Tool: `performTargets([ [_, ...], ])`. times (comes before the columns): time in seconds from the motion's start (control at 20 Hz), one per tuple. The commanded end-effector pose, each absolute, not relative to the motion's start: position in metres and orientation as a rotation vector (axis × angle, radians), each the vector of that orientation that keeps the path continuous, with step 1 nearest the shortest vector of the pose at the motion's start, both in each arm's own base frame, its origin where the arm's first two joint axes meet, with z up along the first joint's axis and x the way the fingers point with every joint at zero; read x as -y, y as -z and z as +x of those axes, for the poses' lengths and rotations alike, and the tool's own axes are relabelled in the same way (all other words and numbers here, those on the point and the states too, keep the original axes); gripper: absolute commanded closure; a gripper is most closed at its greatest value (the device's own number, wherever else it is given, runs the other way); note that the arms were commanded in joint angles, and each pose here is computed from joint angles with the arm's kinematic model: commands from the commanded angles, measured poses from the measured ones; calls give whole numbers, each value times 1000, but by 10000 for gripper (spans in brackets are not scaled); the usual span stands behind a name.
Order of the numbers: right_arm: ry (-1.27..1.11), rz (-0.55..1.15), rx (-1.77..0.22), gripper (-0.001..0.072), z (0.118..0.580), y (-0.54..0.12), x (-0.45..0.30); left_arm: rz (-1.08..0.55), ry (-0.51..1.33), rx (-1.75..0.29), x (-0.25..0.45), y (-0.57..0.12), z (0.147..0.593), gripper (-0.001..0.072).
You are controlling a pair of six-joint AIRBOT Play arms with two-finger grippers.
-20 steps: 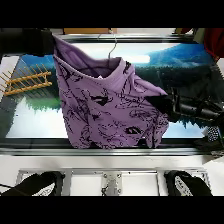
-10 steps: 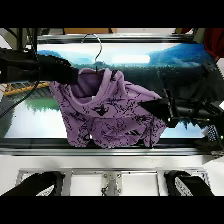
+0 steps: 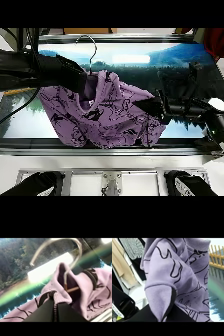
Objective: Fold the clothes and pants, and hang the long-sleeved shirts on hangers.
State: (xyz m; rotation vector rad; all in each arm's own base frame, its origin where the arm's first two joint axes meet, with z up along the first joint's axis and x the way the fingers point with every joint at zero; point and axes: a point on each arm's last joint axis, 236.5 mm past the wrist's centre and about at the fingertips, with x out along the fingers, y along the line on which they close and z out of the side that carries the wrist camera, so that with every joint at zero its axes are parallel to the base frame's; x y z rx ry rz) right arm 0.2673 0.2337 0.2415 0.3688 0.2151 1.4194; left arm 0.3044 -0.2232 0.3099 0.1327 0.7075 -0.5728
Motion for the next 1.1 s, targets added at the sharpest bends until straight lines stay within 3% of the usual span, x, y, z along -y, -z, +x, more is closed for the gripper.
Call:
performTargets([
  [0.0,-1406,389,-203,692,273,-244,-233,135,583,-702,226,-312,302,679],
  [0.1,-1406,391,-201,693,273,-245,-233,134,584,-701,226,-313,301,229],
  [0.15,-1407,391,-201,693,273,-245,-233,135,583,-701,226,-313,301,187],
  [0.55,-1406,393,-198,692,273,-246,-233,79,590,-532,213,-381,291,187],
  [0.8,-1406,430,-165,693,275,-256,-232,117,564,-648,208,-347,292,187],
  [1.0,-1364,447,-75,692,285,-274,-225,51,489,-529,178,-387,305,189],
  [1.05,-1327,443,-54,693,294,-280,-219,41,466,-517,169,-393,306,240],
])
